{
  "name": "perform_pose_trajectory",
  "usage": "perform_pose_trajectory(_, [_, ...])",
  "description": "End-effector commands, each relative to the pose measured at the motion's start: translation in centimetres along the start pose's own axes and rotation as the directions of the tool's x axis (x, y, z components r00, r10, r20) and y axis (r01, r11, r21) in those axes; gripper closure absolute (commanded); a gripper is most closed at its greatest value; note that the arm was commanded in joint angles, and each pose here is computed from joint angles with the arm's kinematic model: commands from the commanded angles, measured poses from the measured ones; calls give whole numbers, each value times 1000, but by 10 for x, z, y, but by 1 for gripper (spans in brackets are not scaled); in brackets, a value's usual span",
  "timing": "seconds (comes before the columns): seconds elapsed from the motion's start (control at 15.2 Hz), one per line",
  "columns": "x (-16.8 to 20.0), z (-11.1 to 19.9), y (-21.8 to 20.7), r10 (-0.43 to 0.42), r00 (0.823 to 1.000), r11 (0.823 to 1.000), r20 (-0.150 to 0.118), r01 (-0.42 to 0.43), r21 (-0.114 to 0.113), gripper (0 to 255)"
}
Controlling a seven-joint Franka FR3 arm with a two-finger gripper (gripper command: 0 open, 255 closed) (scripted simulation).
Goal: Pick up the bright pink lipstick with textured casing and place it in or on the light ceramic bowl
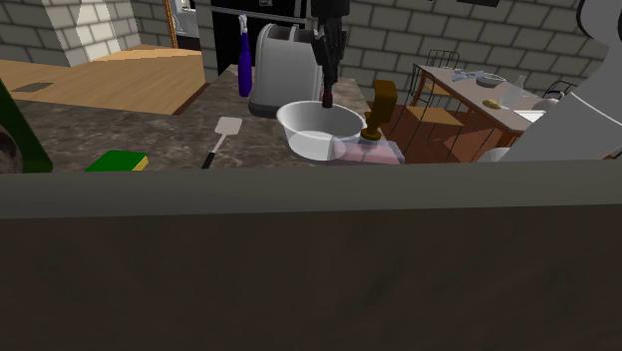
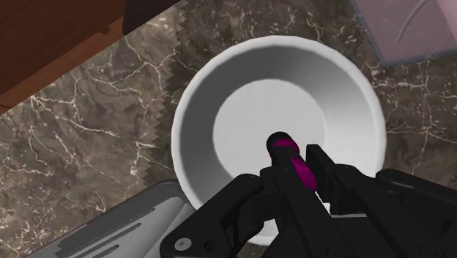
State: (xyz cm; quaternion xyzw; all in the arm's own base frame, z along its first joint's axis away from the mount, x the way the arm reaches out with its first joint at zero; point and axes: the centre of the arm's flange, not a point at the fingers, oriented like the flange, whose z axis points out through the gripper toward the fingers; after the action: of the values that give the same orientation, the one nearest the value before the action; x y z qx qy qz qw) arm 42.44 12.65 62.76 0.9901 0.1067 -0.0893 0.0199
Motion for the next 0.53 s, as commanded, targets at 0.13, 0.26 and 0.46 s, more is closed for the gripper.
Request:
perform_pose_trajectory(0.13, [4, 21, 0, 0, 1000, 1000, -1, 0, 0, 255])
perform_pose_trajectory(0.26, [5, 30, 0, 0, 1000, 1000, -1, 0, 0, 255])
perform_pose_trajectory(0.46, [5, 30, 0, 0, 1000, 1000, -1, 0, 0, 255])
